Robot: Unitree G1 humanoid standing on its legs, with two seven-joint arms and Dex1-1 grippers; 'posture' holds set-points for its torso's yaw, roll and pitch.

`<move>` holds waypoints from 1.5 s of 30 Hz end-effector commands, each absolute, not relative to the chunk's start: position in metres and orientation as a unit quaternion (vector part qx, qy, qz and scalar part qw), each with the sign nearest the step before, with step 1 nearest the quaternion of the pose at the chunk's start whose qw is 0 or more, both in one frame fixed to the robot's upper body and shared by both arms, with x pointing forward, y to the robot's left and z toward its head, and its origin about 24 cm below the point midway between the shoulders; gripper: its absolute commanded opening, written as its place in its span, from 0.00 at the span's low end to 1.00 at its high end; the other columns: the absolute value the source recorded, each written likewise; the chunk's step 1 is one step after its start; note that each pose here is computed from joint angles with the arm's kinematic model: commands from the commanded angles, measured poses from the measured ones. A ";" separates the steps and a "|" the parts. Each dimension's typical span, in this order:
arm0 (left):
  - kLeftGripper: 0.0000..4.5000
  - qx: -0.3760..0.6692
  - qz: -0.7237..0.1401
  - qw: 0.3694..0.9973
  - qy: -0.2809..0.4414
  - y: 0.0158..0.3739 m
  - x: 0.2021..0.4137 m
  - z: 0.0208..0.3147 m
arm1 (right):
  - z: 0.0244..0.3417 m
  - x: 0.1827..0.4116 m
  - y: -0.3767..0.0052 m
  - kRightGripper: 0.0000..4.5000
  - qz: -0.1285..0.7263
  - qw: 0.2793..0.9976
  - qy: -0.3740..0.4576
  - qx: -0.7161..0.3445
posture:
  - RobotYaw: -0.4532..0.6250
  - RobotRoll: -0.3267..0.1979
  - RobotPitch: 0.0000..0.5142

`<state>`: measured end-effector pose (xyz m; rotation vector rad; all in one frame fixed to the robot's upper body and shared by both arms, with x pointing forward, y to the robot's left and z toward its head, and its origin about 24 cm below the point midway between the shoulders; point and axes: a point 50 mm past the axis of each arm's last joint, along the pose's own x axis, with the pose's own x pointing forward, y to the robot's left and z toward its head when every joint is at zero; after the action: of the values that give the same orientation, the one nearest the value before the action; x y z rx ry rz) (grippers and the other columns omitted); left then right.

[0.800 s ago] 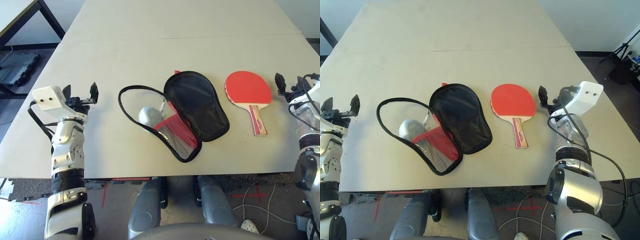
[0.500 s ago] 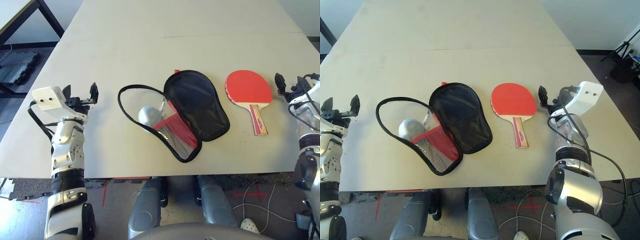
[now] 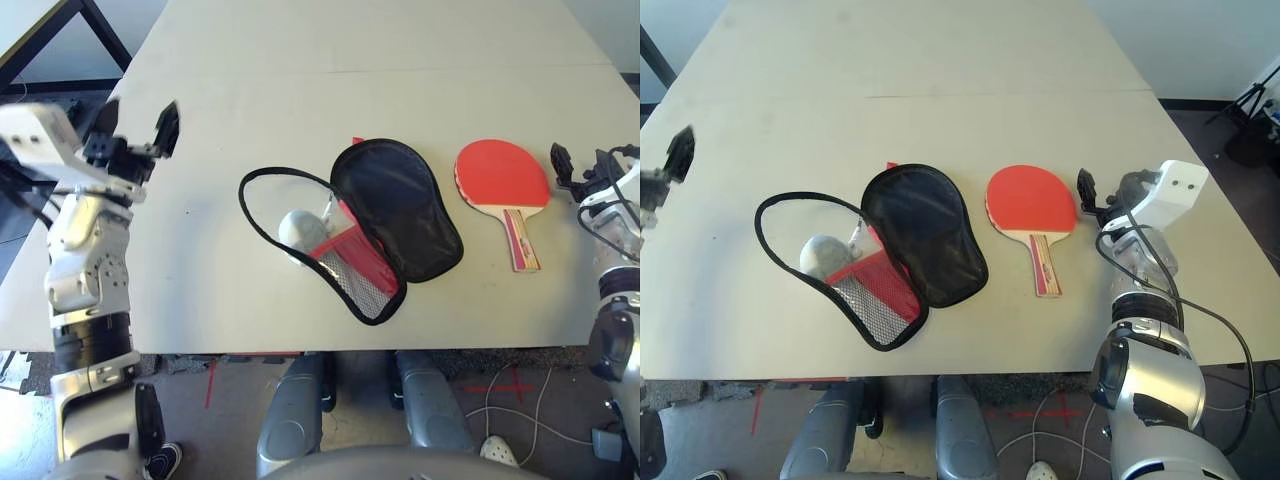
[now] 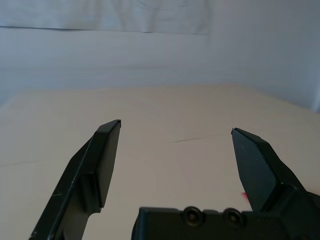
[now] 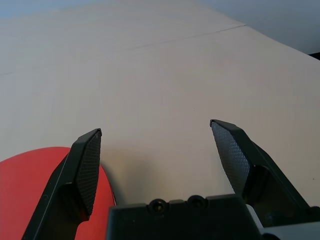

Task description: Store the ping-pong paddle in its case and zip it.

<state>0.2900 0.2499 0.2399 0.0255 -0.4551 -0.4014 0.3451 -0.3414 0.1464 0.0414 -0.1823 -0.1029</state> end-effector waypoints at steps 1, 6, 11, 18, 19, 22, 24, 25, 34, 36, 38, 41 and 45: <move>1.00 0.015 -0.328 0.922 -0.202 0.210 0.284 0.247 | 0.165 0.348 -0.339 0.99 -0.047 0.994 -0.098 0.019 | 0.39 0.62 0.42; 1.00 -0.002 -0.401 0.897 -0.184 0.184 0.284 0.246 | 0.191 0.343 -0.322 0.99 -0.055 0.996 -0.065 -0.007 | 0.36 0.62 0.42; 1.00 -0.021 -0.419 0.890 -0.179 0.172 0.288 0.243 | 0.205 0.325 -0.286 0.99 -0.016 1.000 0.024 -0.003 | 0.32 0.62 0.42; 1.00 0.014 -0.465 0.871 -0.155 0.160 0.289 0.239 | 0.209 0.283 -0.237 0.99 0.090 0.959 0.270 -0.020 | 0.30 0.62 0.43; 1.00 0.019 -0.471 0.869 -0.151 0.159 0.288 0.239 | 0.209 0.279 -0.235 0.99 0.103 0.954 0.279 -0.034 | 0.29 0.62 0.43; 1.00 0.042 -0.489 0.860 -0.138 0.158 0.286 0.240 | 0.208 0.272 -0.235 0.99 0.117 0.944 0.300 -0.070 | 0.29 0.62 0.43; 1.00 0.059 -0.502 0.854 -0.127 0.156 0.285 0.240 | 0.210 0.271 -0.236 0.99 0.120 0.940 0.310 -0.082 | 0.28 0.62 0.43; 1.00 0.071 -0.510 0.849 -0.120 0.155 0.283 0.240 | 0.212 0.270 -0.237 0.99 0.120 0.937 0.315 -0.088 | 0.28 0.62 0.43; 1.00 0.131 -0.545 0.825 -0.071 0.152 0.275 0.234 | 0.195 0.268 -0.246 0.99 0.095 0.911 0.390 -0.094 | 0.29 0.62 0.45; 1.00 0.135 -0.545 0.825 -0.070 0.151 0.274 0.234 | 0.185 0.271 -0.244 0.99 0.088 0.907 0.404 -0.081 | 0.30 0.62 0.45; 1.00 0.136 -0.544 0.825 -0.071 0.150 0.274 0.235 | 0.177 0.275 -0.240 0.99 0.082 0.907 0.408 -0.062 | 0.31 0.62 0.46; 1.00 0.137 -0.544 0.824 -0.073 0.149 0.273 0.235 | 0.170 0.280 -0.233 0.99 0.071 0.909 0.408 -0.040 | 0.31 0.62 0.46; 1.00 0.129 -0.546 0.824 -0.081 0.146 0.272 0.238 | 0.163 0.285 -0.231 0.99 0.043 0.910 0.411 -0.021 | 0.31 0.62 0.46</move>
<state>0.2752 0.1495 0.2360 0.2661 -0.1650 -1.1453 0.2860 -0.2277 0.1675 -0.0515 0.8083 0.1202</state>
